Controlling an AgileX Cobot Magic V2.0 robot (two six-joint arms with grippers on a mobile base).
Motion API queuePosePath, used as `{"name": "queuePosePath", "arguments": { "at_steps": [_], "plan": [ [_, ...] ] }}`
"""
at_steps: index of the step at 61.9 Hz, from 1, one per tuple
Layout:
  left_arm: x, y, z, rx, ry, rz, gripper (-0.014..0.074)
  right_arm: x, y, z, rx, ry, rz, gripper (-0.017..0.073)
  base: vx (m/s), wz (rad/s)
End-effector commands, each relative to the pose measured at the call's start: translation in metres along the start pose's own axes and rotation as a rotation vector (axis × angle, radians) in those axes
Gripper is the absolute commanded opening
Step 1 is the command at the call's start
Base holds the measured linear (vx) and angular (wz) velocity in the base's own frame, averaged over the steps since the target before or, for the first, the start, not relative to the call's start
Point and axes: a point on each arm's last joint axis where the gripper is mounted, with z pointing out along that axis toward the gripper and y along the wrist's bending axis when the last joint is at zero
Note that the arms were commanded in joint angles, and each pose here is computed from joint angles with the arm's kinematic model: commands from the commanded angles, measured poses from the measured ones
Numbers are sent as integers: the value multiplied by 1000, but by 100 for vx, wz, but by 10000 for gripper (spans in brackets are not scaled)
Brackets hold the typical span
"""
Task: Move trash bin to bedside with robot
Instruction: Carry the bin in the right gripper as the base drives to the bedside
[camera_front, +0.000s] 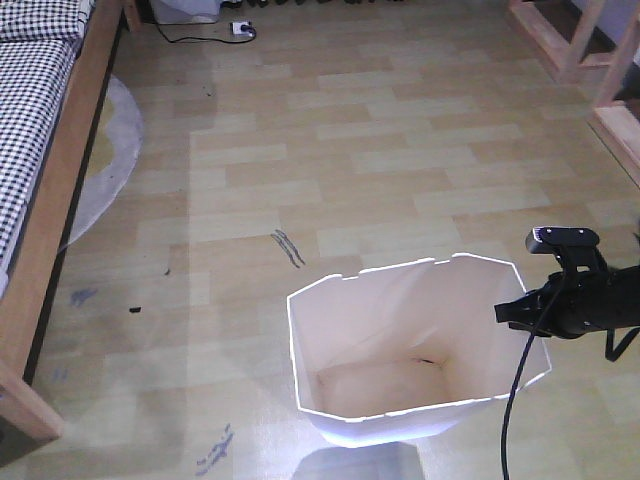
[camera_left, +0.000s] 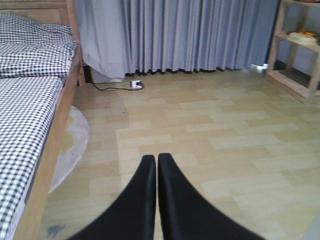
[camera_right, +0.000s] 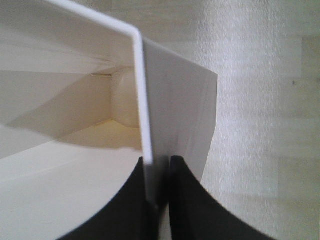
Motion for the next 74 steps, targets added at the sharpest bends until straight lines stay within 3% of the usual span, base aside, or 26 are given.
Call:
{"name": "queuePosePath", "arguments": {
  "at_steps": [1,74],
  "plan": [
    [2,0,2,9,-53,-12,-6,-17,15,-18,-127,-102,50,-6,45,18],
    [2,0,2,9,-53,-12,-6,-17,15,-18,-127,-102,50,-6,46,6]
  ]
}}
